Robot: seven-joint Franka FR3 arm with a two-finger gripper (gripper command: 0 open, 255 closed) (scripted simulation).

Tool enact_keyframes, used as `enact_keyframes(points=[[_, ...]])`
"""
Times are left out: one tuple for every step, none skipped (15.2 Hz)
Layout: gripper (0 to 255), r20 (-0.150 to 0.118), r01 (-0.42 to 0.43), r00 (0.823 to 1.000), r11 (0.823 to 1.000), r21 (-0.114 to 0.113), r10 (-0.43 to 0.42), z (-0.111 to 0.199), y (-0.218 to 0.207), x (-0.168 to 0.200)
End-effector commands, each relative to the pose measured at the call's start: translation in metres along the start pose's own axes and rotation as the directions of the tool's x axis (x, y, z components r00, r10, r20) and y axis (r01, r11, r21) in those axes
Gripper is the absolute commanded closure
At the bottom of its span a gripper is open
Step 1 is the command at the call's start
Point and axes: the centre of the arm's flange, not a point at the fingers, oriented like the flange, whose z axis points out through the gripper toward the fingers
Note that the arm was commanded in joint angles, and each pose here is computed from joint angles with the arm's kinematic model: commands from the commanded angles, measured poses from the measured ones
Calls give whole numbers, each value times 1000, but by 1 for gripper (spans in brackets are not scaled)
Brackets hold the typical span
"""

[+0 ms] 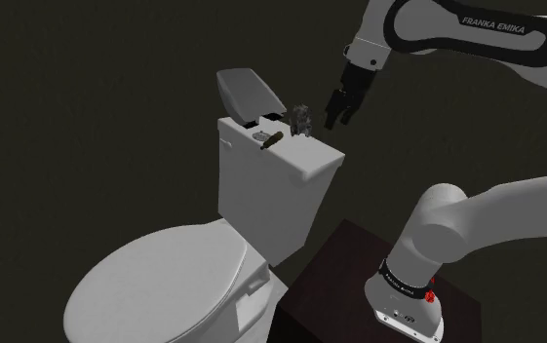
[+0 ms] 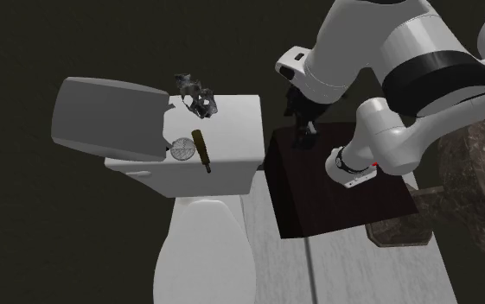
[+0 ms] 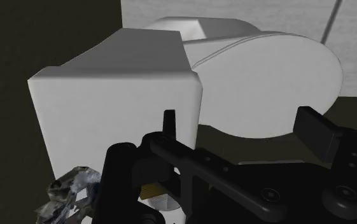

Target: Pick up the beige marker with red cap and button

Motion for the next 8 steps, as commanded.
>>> enact_keyframes(points=[[0, 0, 0, 1000, 1000, 0, 0, 0, 0, 0], [0, -1, -56, 998, 998, -10, 56, 7, -8, 9], [0, -2, -112, 994, 994, -20, 112, 14, -16, 18], [0, -5, -167, 986, 985, -29, 167, 21, -23, 28], [0, -7, -222, 975, 974, -39, 222, 29, -29, 38], [0, -10, -277, 961, 960, -48, 276, 36, -35, 48], [0, -14, -330, 944, 942, -57, 330, 43, -40, 59], [0, -18, -382, 924, 922, -66, 382, 51, -45, 70]])
